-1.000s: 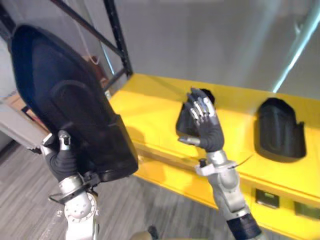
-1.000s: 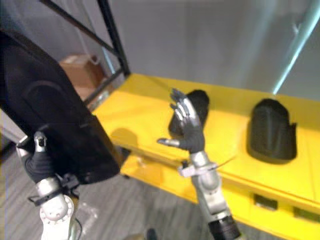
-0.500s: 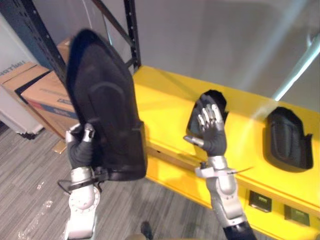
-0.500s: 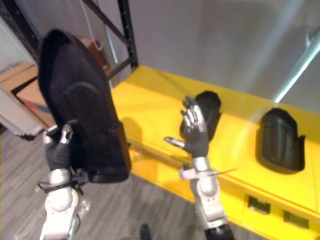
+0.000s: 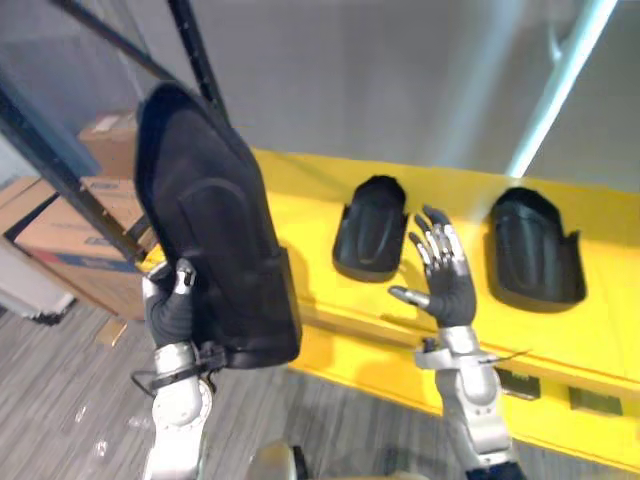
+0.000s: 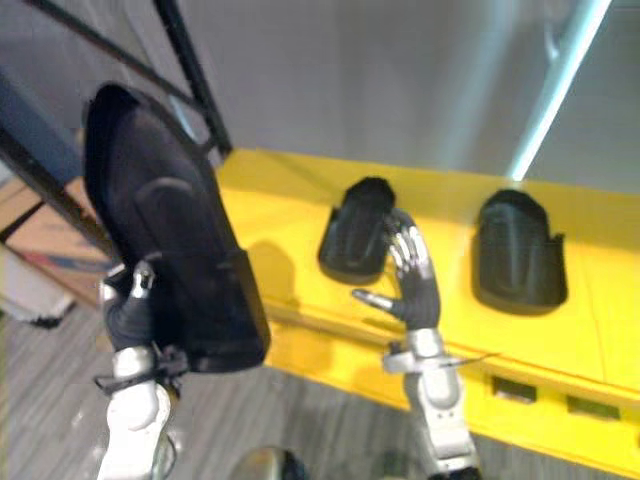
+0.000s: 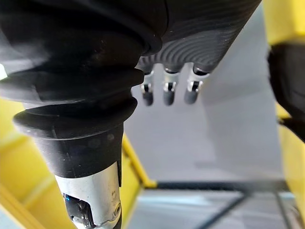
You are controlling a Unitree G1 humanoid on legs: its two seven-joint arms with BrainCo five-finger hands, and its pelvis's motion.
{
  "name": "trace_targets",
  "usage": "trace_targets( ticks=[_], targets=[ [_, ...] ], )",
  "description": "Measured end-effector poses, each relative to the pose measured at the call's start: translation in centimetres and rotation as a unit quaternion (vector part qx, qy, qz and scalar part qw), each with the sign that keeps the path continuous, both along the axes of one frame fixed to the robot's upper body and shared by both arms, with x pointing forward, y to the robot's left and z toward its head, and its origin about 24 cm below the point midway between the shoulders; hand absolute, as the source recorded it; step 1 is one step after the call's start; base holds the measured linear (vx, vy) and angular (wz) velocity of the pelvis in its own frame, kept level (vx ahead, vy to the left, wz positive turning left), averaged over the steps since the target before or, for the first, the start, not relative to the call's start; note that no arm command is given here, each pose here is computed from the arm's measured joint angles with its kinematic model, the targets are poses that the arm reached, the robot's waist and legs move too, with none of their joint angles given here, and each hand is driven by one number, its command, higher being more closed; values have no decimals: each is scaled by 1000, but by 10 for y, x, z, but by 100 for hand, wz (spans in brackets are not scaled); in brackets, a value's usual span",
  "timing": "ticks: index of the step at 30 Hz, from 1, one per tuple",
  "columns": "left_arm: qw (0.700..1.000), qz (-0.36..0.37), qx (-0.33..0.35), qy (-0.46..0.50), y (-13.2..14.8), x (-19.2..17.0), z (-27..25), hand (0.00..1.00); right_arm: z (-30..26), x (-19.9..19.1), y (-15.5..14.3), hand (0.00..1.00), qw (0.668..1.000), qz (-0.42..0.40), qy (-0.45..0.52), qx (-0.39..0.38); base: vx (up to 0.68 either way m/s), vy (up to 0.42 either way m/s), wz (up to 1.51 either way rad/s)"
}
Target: Walk over and take plastic housings, then place them on the shelf
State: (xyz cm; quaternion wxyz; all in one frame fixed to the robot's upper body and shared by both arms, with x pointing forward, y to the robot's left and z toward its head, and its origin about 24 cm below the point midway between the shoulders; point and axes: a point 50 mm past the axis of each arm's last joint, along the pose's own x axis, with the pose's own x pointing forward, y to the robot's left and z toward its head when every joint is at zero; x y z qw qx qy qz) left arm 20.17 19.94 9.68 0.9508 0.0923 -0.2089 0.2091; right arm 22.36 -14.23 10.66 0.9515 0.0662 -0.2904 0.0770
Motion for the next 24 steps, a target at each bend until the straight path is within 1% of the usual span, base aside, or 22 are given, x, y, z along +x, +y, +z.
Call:
trace_targets(
  ticks=[2, 5, 8, 9, 11, 12, 15, 17, 19, 24],
  targets=[
    [1000, 0, 0, -4, 0, 0, 1, 100, 1, 1, -2, 0, 1000, -6, -2, 0, 53, 150, -47],
    [1000, 6, 3, -10, 0, 0, 2, 100, 2, 1, -5, 0, 1000, -14, -3, -2, 112, 371, -37],
    [1000, 5, 13, -21, 2, 6, 7, 100, 1, 2, -19, 0, 996, -85, 1, 3, 94, 425, 7],
    [999, 11, 33, -22, 6, 9, 11, 100, 2, 2, -21, 0, 992, -124, 0, 11, 48, 388, -13],
    [998, 31, 61, -14, 18, 9, 14, 100, 3, 0, -18, 0, 989, -146, -6, 35, 24, 340, -41],
    [996, 48, 69, -5, 27, 7, 14, 100, 5, -1, -16, 0, 988, -144, -16, 49, 29, 239, -43],
    [995, 79, 67, 6, 38, 4, 16, 100, 20, -12, -11, 0, 989, -126, -55, 54, 1, 124, -16],
    [994, 91, 64, 7, 40, 2, 16, 100, 26, -16, -6, 0, 990, -110, -74, 48, -19, 17, -11],
    [994, 93, 60, 15, 39, 2, 14, 100, 25, -16, -4, 0, 990, -111, -76, 30, -48, -33, 2],
    [991, 104, 73, 39, 39, 4, 11, 100, 24, -15, -12, 0, 991, -112, -78, -13, -74, -83, -1]
  ],
)
